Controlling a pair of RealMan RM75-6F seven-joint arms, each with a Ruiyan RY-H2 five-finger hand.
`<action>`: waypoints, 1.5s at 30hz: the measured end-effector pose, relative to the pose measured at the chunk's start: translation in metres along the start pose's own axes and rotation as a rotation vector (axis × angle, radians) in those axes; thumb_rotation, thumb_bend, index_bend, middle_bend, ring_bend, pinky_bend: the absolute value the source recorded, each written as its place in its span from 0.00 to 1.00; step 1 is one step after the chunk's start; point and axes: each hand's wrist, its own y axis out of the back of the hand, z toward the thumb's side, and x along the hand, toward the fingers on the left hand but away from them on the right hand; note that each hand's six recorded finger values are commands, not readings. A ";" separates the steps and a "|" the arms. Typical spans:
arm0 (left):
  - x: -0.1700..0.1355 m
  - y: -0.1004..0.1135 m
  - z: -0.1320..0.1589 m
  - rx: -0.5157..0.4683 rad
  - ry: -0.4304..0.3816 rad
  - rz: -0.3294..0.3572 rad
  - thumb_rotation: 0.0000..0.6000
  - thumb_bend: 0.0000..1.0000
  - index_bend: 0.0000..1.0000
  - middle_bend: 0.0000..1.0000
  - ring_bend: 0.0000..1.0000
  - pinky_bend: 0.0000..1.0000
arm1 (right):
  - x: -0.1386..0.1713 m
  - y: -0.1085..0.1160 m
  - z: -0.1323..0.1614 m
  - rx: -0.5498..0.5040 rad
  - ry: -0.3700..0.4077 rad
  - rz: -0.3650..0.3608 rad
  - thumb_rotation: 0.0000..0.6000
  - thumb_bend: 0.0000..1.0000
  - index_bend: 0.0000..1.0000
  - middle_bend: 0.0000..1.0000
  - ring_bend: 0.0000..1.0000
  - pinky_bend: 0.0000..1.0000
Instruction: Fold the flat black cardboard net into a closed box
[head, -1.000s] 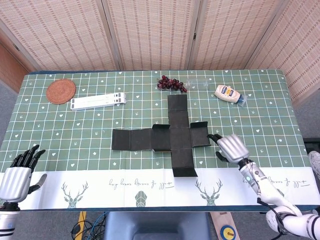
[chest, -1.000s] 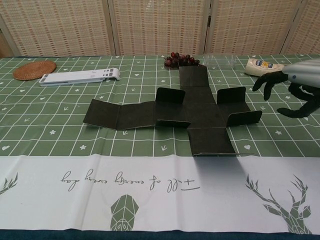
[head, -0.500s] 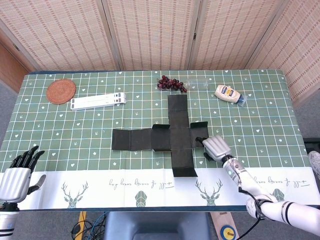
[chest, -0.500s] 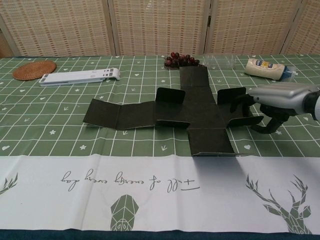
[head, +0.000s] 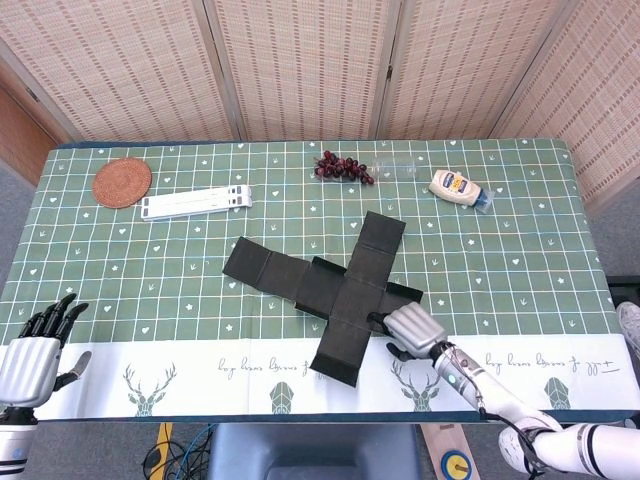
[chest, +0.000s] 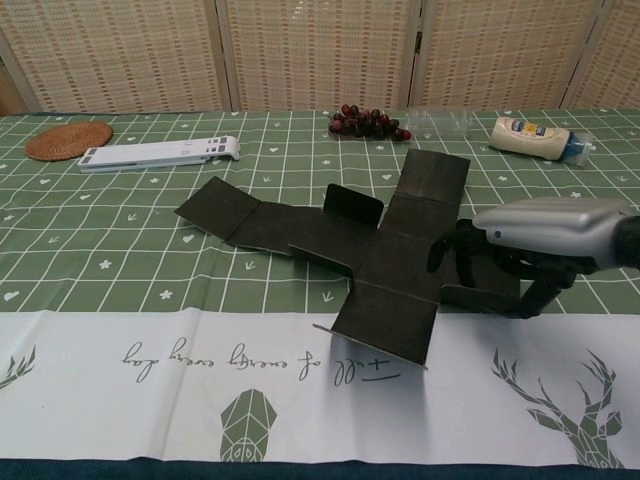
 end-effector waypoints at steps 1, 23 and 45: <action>0.000 0.000 0.000 -0.001 -0.001 0.001 1.00 0.27 0.16 0.10 0.14 0.20 | 0.002 0.003 0.004 0.001 0.013 -0.011 1.00 0.49 0.22 0.43 0.85 1.00; -0.008 0.006 -0.003 0.006 0.006 0.008 1.00 0.27 0.16 0.10 0.14 0.20 | -0.071 0.040 0.099 0.292 0.321 -0.114 1.00 0.66 0.22 0.34 0.85 1.00; -0.016 0.003 -0.014 -0.002 0.027 0.003 1.00 0.27 0.16 0.10 0.14 0.20 | -0.156 0.057 0.090 0.441 0.141 -0.130 1.00 0.70 0.26 0.34 0.85 1.00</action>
